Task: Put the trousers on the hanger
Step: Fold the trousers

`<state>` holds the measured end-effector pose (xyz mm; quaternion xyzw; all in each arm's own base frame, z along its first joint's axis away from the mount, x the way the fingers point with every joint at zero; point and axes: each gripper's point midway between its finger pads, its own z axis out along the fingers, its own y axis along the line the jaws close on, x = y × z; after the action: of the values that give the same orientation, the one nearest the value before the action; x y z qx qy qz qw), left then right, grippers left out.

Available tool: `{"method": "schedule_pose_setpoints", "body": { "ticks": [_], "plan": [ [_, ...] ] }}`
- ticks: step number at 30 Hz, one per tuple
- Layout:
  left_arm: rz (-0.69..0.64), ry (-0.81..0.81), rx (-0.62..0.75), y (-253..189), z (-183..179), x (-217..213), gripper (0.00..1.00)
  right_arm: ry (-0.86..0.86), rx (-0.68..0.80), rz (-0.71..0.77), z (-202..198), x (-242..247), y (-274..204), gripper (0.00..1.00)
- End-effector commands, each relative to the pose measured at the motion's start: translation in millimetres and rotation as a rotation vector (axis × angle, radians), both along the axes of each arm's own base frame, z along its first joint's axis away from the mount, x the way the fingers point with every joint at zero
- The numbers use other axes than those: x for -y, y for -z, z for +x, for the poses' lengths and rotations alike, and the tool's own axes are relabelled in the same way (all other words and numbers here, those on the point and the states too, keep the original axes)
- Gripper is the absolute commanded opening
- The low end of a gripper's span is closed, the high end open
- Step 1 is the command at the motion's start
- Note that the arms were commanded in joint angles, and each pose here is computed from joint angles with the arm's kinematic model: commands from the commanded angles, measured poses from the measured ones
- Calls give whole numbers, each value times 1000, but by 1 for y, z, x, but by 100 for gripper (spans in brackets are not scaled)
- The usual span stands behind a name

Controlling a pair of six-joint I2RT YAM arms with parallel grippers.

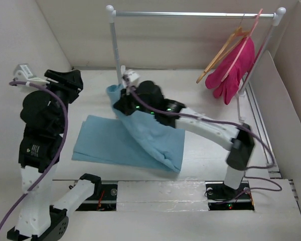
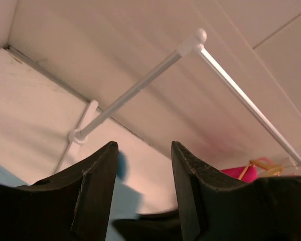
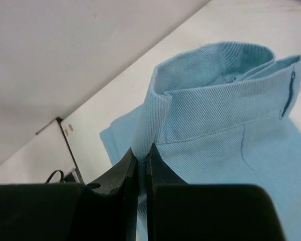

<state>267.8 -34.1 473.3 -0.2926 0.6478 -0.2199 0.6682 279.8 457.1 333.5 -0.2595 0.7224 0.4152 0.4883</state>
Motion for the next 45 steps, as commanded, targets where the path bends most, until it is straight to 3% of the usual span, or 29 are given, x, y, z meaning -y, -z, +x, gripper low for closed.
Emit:
{"method": "schedule_pose_setpoints", "body": {
  "ticks": [1, 2, 3, 4, 5, 7, 9, 10, 11, 13, 14, 15, 16, 17, 19, 20, 21, 22, 27, 28, 31, 32, 36, 39, 41, 43, 45],
  "plan": [
    [68, -87, -33, -10, -12, -21, 43, -139, 99, 122, -17, -101, -15, 0],
    [78, -102, -43, -12, -14, -25, 43, -168, 98, 104, -19, -121, -2, 0],
    [88, -138, -41, -18, -17, -32, 43, -196, 116, 147, -23, -141, -21, 0],
    [81, -149, -15, -31, -24, -36, 43, -270, 33, 52, -36, -173, 48, 3],
    [83, -155, -18, -31, -29, -38, 43, -297, -15, 31, -44, -185, 68, 25],
    [80, -169, -22, -28, -34, -42, 49, -383, -81, -26, -63, -196, 102, 58],
    [75, -204, -28, -21, -44, -50, 52, -409, -89, -57, -76, -191, 114, 67],
    [86, -212, -60, -6, -39, -50, 59, -404, -124, -118, -80, -179, 146, 69],
    [94, -214, -73, 1, -41, -51, 61, -399, -89, -78, -84, -166, 114, 71],
    [122, -198, -148, 31, -31, -46, 66, -369, -62, -45, -83, -146, 100, 71],
    [130, -192, -170, 43, -28, -45, 67, -343, -78, -106, -79, -125, 124, 70],
    [139, -178, -199, 58, -23, -41, 67, -325, -43, -72, -74, -106, 92, 69],
    [161, -167, -276, 95, -15, -37, 67, -313, -35, -95, -73, -92, 93, 65],
    [157, -158, -299, 111, -10, -34, 67, -314, -51, -181, -79, -72, 122, 61],
    [165, -81, -393, 165, -1, -18, 67, -256, -36, -232, -74, -32, 116, 36],
    [159, -56, -425, 184, 5, -12, 67, -253, -73, -313, -84, -8, 151, 24],
    [139, 34, -542, 243, 7, 7, 66, -218, -91, -322, -87, 27, 152, 4],
    [139, 34, -543, 243, 7, 7, 66, -210, -89, -324, -86, 27, 152, 0],
    [93, 82, -741, 336, 16, 23, 66, -65, -219, -502, -100, 128, 231, 3],
    [82, 86, -778, 351, 15, 22, 66, -22, -219, -467, -89, 142, 226, 24],
    [4, 108, -834, 384, 17, 16, 65, 48, -248, -480, -74, 177, 245, 66],
    [-13, 104, -853, 393, 18, 14, 64, 99, -237, -481, -55, 194, 246, 69],
    [-23, 32, -882, 411, 13, -1, 64, 113, -213, -450, -5, 212, 250, 71],
    [-42, 26, -901, 419, 10, 1, 64, 90, -190, -427, 33, 206, 253, 68],
    [-46, 30, -915, 426, 11, 2, 64, 82, -186, -388, 48, 200, 252, 63],
    [-36, 13, -935, 431, 10, -1, 63, 108, -214, -369, 65, 202, 265, 48],
    [-30, 3, -951, 435, 9, -3, 63, 112, -228, -324, 77, 198, 266, 48]
  ]
}}
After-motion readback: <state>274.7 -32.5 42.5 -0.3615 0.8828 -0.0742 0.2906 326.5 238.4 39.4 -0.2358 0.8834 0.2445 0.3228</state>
